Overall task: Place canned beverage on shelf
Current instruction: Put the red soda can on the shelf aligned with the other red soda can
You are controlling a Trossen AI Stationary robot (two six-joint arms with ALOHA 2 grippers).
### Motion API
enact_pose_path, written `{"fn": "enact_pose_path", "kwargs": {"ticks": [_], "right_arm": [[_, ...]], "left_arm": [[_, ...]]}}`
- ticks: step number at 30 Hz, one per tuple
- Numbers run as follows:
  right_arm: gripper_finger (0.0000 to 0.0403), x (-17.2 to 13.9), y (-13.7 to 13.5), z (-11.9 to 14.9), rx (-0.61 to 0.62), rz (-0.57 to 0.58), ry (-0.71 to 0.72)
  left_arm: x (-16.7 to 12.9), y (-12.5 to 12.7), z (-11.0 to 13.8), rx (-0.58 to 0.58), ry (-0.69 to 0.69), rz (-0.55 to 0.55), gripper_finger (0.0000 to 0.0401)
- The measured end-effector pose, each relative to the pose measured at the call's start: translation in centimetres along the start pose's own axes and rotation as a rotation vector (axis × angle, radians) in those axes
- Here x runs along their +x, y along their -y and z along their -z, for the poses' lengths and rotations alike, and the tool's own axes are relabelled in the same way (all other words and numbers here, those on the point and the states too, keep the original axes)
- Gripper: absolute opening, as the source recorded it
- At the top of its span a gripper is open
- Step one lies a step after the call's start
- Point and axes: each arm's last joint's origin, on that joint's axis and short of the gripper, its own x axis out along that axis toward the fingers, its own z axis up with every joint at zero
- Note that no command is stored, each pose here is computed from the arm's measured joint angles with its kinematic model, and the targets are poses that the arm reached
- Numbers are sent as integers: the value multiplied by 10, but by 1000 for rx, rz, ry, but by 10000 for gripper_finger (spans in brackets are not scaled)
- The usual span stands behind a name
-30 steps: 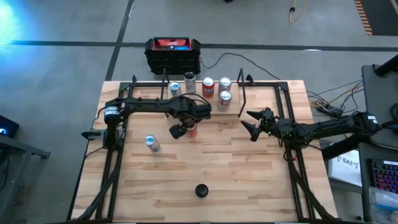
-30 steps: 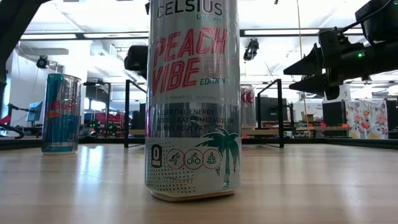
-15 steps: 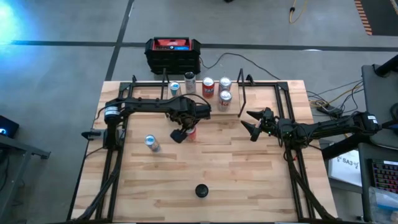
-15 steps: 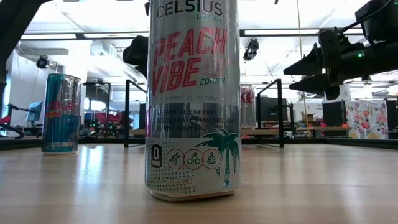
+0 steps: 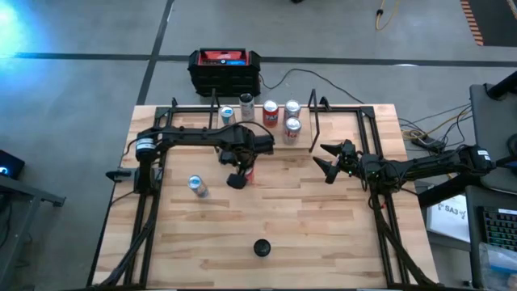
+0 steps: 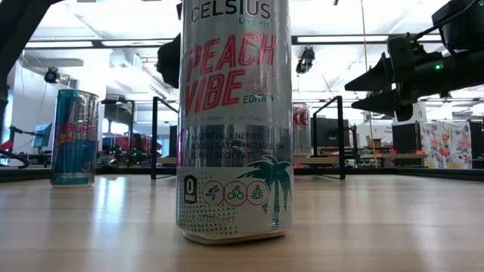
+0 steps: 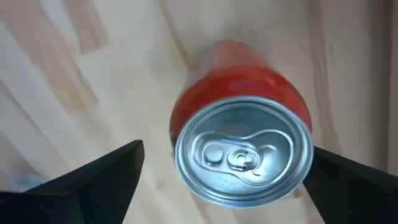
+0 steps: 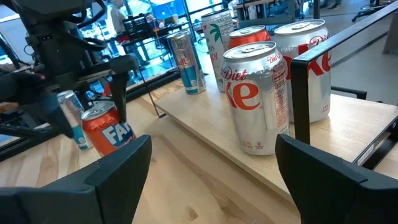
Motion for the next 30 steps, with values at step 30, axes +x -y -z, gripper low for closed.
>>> {"fn": "enact_pose_path", "kwargs": {"ticks": [30], "right_arm": [[327,0,0,0,0,0,0]], "left_arm": [[19,3,0,-459,88,14,396]]}}
